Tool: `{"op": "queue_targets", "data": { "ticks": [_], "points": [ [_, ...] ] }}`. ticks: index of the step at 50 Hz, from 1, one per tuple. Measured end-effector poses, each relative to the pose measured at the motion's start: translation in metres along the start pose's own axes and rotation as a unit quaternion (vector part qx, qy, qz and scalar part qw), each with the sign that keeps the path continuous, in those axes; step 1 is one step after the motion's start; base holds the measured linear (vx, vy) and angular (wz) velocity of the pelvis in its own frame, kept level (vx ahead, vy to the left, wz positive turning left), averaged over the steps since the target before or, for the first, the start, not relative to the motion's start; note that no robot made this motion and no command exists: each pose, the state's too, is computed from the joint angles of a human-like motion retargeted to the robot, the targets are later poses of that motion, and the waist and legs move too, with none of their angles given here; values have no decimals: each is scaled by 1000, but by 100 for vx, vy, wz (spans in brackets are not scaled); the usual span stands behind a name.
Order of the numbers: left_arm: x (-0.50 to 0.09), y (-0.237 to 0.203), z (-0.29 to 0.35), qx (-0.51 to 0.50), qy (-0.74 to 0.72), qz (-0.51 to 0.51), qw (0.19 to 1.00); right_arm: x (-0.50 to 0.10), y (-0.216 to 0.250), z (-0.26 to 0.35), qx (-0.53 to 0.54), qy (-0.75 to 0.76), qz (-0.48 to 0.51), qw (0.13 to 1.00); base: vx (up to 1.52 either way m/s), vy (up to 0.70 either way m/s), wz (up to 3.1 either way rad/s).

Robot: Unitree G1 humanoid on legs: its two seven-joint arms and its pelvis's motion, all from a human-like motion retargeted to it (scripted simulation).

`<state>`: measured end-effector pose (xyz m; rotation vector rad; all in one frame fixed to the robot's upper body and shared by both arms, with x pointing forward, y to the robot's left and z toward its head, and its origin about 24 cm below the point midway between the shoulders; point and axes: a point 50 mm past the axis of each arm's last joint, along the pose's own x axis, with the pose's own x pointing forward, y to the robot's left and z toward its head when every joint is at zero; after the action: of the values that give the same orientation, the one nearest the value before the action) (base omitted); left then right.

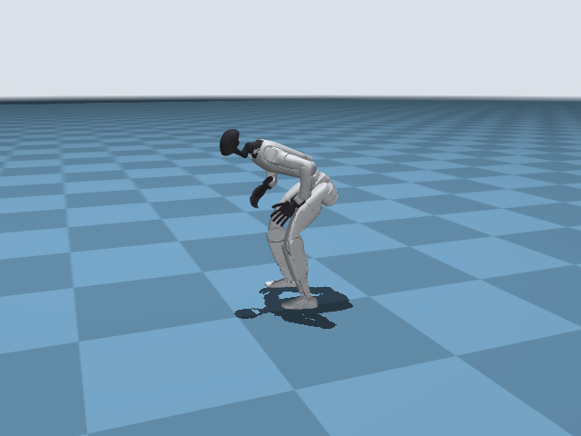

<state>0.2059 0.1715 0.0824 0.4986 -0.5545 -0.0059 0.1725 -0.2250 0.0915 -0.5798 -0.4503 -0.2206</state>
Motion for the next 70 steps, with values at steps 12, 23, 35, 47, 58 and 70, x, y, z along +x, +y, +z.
{"op": "queue_targets", "data": {
  "ticks": [12, 23, 35, 47, 58, 70],
  "points": [
    [-132, 42, 45, 29, 166, 59, 984, -89, -60, 45, -86, 57, 48, 994, 6, 4, -50],
    [-154, 78, 57, 129, 203, 9, 971, -48, -46, 78, 114, 33, 153, 981, -3, 3, -13],
    [15, -58, -55, 9, 140, -57, 988, 87, 46, -7, 75, -5, 119, 990, 35, -10, 59],
    [-129, -92, -158, 127, 569, -456, 672, -37, 184, -129, -115, 438, 520, 725, 40, -11, 1],
    [-118, -84, -160, 56, 577, -389, 716, -39, 143, -153, -47, 537, 378, 753, 18, -5, -5],
    [-47, -50, -156, 11, 476, -283, 833, 54, 133, -137, -6, 454, 319, 832, 2, -5, -47]
  ]
}}
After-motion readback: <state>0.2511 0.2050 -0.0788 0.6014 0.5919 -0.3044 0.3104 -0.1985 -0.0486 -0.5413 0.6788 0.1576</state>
